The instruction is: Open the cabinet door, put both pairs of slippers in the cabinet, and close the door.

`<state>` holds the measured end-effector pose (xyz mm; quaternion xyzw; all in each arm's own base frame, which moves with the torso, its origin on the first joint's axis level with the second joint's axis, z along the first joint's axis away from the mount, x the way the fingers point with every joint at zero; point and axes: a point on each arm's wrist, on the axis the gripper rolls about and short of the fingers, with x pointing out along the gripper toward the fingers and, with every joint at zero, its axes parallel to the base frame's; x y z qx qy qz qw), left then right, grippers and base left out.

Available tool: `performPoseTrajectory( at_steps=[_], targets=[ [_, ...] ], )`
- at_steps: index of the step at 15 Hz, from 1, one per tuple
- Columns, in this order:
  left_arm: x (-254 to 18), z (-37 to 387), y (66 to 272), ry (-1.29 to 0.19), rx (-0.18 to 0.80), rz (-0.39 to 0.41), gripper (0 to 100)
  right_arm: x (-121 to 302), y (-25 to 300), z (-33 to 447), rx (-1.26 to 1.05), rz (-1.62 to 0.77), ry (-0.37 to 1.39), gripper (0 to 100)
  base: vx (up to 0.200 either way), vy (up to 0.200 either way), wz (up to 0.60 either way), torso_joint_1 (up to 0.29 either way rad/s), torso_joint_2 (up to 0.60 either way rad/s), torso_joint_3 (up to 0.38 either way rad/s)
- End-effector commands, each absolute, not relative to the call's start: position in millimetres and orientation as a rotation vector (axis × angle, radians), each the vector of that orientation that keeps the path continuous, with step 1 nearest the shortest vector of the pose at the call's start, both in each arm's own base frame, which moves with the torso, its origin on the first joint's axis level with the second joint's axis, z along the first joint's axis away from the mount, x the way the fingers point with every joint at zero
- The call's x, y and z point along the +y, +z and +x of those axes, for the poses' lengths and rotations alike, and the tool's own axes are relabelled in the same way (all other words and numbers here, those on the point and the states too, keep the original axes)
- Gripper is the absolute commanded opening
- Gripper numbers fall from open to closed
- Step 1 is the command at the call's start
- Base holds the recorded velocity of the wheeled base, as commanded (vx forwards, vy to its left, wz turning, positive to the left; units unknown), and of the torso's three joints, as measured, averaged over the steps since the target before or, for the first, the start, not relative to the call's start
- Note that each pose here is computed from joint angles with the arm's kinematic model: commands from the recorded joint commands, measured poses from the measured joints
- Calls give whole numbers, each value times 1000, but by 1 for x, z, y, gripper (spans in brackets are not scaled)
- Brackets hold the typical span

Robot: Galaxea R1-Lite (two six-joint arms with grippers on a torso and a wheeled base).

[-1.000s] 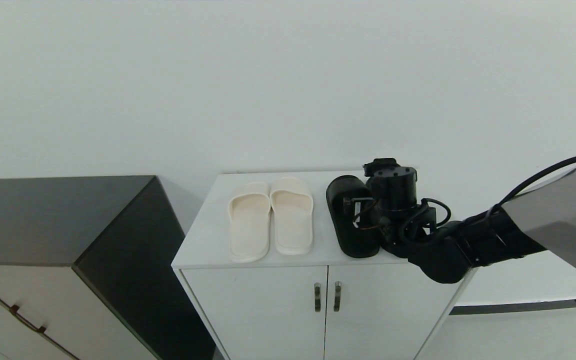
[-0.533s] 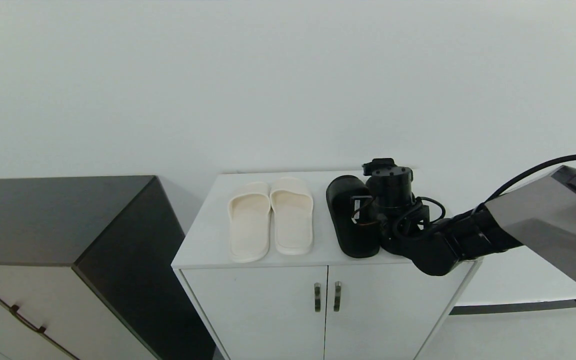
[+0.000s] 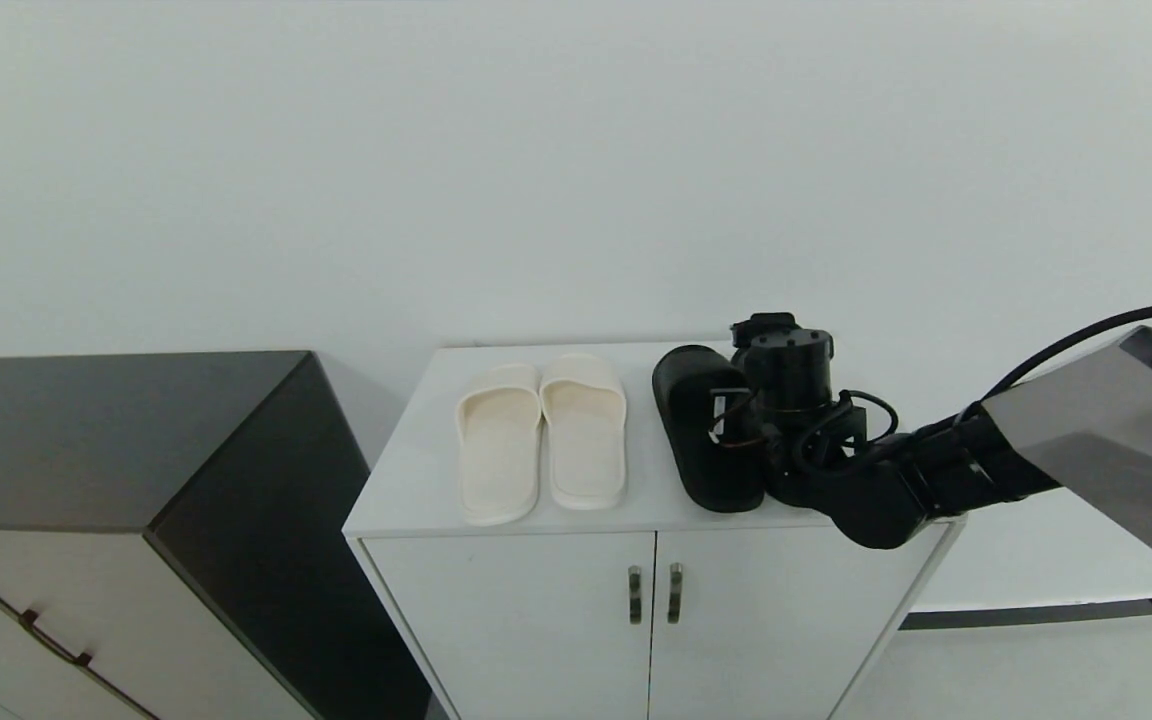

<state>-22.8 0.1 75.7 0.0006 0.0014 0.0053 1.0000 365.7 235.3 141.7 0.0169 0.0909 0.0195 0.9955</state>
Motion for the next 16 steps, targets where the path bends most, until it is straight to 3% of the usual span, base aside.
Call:
performPoseTrajectory(
  at_steps=[1, 4, 11, 16],
  targets=[
    [0, -23, 76, 11, 2, 2, 0, 225, 181, 322, 140, 42, 86, 0, 0, 0, 0, 0, 0, 0],
    [0, -23, 75, 11, 3, 2, 0, 220, 199, 264, 145, 30, 209, 0, 0, 0, 0, 0, 0, 0],
    [0, -23, 76, 11, 2, 3, 0, 183, 190, 147, 225, -8, 616, 0, 0, 0, 0, 0, 0, 0],
    [0, -23, 76, 11, 2, 2, 0, 177, 179, 141, 311, -85, 648, 0, 0, 0, 0, 0, 0, 0]
  ],
)
